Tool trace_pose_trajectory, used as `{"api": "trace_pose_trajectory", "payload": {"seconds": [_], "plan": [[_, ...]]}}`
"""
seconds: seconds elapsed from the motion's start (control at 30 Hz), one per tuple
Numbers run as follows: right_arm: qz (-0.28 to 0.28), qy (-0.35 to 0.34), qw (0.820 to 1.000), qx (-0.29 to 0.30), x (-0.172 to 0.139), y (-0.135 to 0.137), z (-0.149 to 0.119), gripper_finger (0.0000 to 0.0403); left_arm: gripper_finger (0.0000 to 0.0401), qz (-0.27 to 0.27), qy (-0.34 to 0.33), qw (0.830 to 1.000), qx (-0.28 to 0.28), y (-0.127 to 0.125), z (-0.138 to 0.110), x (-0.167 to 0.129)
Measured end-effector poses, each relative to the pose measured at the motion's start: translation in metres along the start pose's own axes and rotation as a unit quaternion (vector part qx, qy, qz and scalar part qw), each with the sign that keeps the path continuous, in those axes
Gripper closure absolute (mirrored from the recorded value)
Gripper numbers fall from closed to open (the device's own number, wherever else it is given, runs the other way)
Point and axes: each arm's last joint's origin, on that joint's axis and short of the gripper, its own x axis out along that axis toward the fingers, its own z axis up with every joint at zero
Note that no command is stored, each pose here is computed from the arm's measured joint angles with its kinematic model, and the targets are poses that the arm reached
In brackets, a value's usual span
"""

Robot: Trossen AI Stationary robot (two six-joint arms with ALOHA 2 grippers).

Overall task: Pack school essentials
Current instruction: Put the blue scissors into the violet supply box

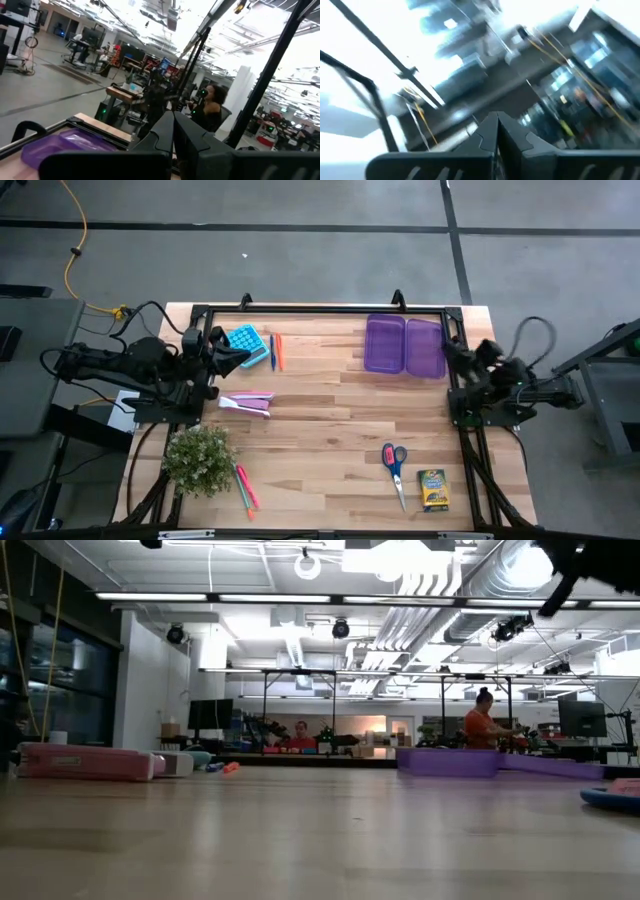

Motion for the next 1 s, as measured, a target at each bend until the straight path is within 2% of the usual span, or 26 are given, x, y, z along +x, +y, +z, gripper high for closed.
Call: {"api": "trace_pose_trajectory", "payload": {"seconds": [0.07,0.17,0.23,0.4,0.53,0.63,1.0], "plan": [[0.036,0.000,0.999,-0.022,0.009,0.009,0.009,0.0403,0.0401,0.011,-0.004,1.000,0.001,0.001,0.000,0.000],[0.077,0.049,0.995,-0.046,0.028,0.020,0.012,0.0403,0.0401,0.021,-0.007,1.000,0.001,0.001,0.000,0.000],[0.085,0.086,0.991,-0.052,0.042,0.025,0.011,0.0403,0.0401,0.021,-0.006,1.000,0.001,0.001,0.000,0.000],[0.044,0.214,0.974,-0.067,0.071,0.028,-0.004,0.0403,0.0401,0.021,-0.005,1.000,-0.011,0.001,0.000,0.000],[0.003,0.271,0.962,-0.037,0.089,0.031,-0.012,0.0403,0.0401,0.022,-0.004,1.000,-0.011,0.001,0.000,0.000],[-0.018,0.287,0.957,-0.037,0.101,0.032,-0.016,0.0403,0.0401,0.021,-0.004,1.000,-0.011,0.001,0.000,0.000],[-0.023,0.292,0.956,-0.026,0.117,0.035,-0.020,0.0403,0.0401,0.018,-0.002,1.000,-0.011,0.001,0.000,0.000]]}}
